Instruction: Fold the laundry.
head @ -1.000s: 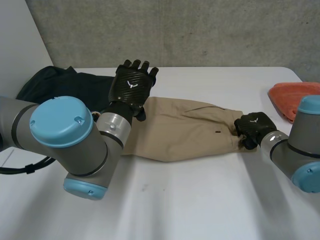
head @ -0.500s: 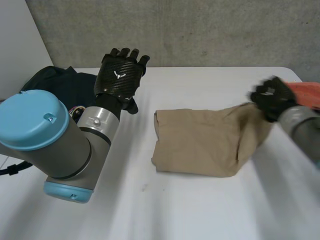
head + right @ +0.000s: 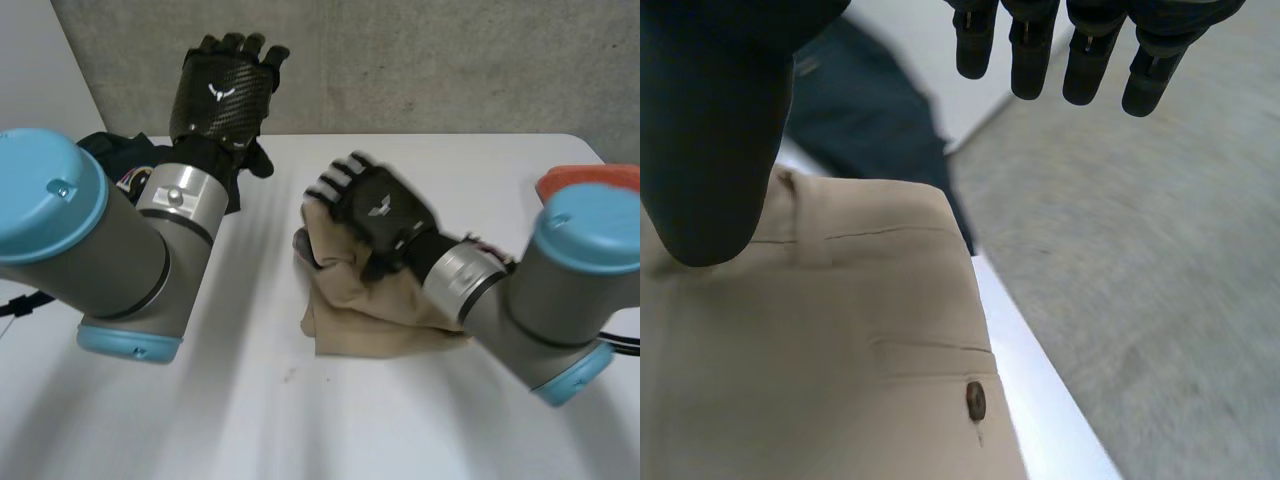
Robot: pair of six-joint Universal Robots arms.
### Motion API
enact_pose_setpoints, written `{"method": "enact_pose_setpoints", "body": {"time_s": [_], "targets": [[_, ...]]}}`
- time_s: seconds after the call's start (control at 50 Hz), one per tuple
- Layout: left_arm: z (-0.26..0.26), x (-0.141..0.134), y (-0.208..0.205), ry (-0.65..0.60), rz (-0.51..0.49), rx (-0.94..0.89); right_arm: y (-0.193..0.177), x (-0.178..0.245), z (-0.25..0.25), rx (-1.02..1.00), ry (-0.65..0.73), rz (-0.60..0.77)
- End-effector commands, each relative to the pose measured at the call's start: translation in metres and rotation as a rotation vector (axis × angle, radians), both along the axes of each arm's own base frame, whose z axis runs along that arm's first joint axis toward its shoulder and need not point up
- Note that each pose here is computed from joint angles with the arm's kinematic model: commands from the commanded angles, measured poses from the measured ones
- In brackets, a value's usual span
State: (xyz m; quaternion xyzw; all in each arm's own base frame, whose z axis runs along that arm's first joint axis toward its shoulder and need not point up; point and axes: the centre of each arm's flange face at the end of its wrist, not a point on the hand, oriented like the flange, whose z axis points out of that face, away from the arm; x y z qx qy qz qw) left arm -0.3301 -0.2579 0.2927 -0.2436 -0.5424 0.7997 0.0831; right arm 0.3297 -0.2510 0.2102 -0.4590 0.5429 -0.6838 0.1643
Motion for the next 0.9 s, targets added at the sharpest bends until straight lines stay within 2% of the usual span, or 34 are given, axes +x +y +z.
{"method": "enact_pose_setpoints", "body": {"time_s": [0.02,0.06,0.12,0.2,0.26,0.34,0.36,0.44,0.6,0.72,0.84,0.9], "targets": [[-0.018,-0.038,-0.007,-0.001,-0.082,0.067,-0.037,-0.055,0.033,0.302,-0.248,-0.25],[-0.031,-0.051,-0.004,-0.028,-0.123,0.108,-0.05,-0.07,0.033,0.328,-0.225,-0.326],[-0.058,-0.075,0.003,-0.089,-0.206,0.2,-0.061,-0.072,0.024,0.37,-0.176,-0.366],[-0.081,-0.085,0.003,-0.136,-0.224,0.294,-0.074,-0.068,0.007,0.421,-0.121,-0.368],[-0.102,-0.086,0.002,-0.172,-0.203,0.369,-0.079,-0.064,-0.011,0.483,-0.075,-0.354],[-0.123,-0.079,0.002,-0.221,-0.111,0.434,-0.084,-0.059,-0.037,0.553,-0.026,-0.32],[-0.129,-0.074,0.002,-0.242,-0.063,0.456,-0.084,-0.058,-0.041,0.562,-0.018,-0.31],[-0.144,-0.062,0.006,-0.299,0.008,0.511,-0.084,-0.056,-0.062,0.58,0.042,-0.283],[-0.153,-0.055,0.015,-0.376,0.011,0.553,-0.092,-0.061,-0.082,0.524,0.153,-0.34],[-0.154,-0.054,0.017,-0.424,0.006,0.547,-0.095,-0.064,-0.068,0.43,0.207,-0.374],[-0.14,-0.061,0.022,-0.4,-0.037,0.515,-0.089,-0.063,-0.033,0.351,0.176,-0.373],[-0.101,-0.065,0.023,-0.325,-0.08,0.438,-0.077,-0.061,-0.022,0.322,0.167,-0.364]]}}
